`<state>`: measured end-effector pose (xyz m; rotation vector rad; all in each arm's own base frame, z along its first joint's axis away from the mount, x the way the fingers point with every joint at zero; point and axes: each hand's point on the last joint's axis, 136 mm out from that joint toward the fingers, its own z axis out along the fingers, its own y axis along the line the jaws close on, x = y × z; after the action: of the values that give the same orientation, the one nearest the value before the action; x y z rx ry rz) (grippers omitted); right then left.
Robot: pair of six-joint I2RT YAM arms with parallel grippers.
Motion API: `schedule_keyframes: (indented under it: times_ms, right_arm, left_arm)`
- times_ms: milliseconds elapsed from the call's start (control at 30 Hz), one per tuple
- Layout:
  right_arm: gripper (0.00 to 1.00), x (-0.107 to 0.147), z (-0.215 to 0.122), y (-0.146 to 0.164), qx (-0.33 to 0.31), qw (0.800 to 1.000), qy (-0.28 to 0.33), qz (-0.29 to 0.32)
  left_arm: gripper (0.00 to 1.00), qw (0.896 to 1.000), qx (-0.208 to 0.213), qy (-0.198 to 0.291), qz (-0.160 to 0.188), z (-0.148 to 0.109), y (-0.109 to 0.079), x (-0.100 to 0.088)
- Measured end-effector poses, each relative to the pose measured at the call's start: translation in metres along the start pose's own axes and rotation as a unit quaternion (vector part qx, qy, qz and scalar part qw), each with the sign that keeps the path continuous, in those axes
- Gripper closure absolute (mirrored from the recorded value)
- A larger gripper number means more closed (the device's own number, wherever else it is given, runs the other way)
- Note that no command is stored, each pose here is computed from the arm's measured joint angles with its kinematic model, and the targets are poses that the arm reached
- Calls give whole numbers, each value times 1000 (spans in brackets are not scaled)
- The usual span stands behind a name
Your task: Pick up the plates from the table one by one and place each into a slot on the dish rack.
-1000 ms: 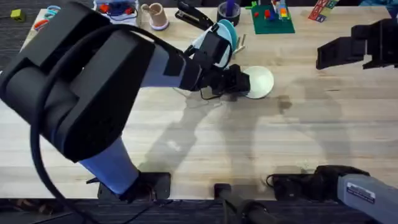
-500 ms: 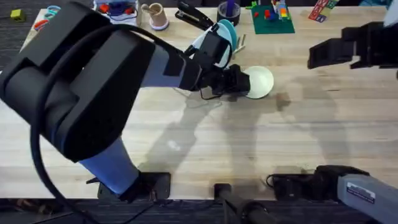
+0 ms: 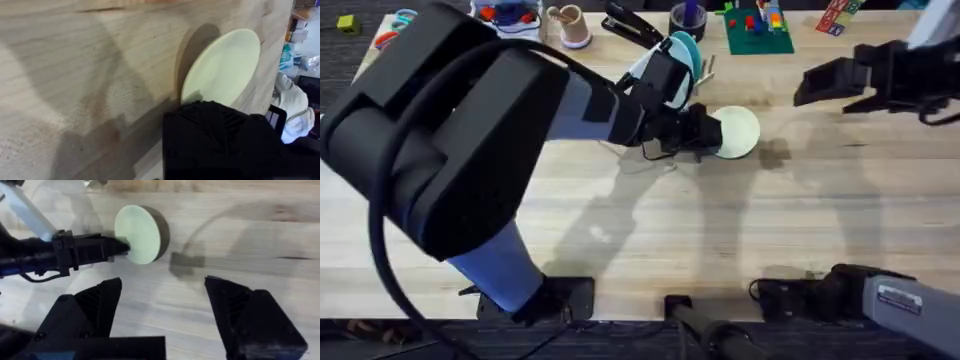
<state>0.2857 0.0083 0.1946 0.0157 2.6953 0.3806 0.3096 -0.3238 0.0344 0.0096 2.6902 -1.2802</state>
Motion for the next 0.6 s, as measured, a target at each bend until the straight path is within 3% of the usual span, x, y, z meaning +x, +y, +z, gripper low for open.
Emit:
schedule_keyframes:
  times_ms: [600]
  right_arm:
    - [7,-10,101,-3,-120,989,84,-21]
  left_arm:
    - [959,1000,0,0,0,0,0,0]
